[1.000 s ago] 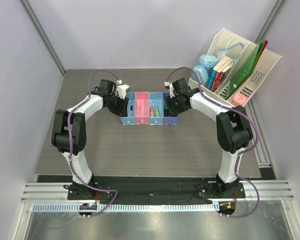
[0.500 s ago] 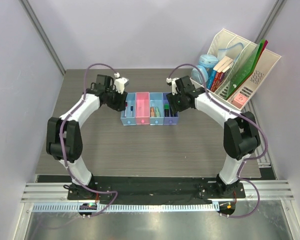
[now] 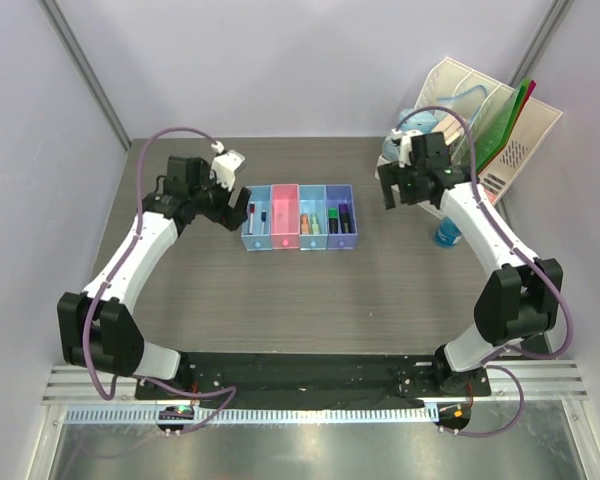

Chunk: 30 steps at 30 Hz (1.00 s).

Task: Sort the stationery into containers
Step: Move the storage box to the center of the board, then pick up the stationery from the center of the board.

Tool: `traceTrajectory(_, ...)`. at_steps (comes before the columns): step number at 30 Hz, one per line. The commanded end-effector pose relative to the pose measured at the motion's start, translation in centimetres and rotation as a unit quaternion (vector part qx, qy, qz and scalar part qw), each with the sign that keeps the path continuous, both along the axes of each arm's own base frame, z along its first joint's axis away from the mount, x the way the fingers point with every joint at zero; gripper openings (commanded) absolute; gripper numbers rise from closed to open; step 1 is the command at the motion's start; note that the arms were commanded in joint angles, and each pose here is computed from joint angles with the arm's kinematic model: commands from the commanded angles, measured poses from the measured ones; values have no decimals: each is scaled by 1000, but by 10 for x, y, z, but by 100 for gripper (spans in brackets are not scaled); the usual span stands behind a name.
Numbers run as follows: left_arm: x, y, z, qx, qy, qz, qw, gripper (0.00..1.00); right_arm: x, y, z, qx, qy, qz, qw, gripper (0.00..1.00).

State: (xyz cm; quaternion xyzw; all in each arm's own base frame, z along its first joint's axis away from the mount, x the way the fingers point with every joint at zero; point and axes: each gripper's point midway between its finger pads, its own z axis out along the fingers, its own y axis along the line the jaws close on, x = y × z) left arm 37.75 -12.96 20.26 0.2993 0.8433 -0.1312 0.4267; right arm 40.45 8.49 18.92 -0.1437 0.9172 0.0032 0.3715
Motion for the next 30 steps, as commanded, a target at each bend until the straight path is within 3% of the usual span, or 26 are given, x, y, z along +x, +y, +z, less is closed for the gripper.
traceTrajectory(1,-15,13,-24,28,13,11,999,93,-12,-63,-14,-23,30,-57,998,97)
traceTrajectory(4,-26,18,-29,33,8,13,999,100,-13,-91,-25,-14,41,-85,995,97)
traceTrajectory(10,-39,25,-32,43,2,15,999,100,-18,-133,-36,-1,46,-146,988,97)
traceTrajectory(30,-57,26,-33,41,-11,1,999,100,-25,-154,-94,30,79,-200,976,95)
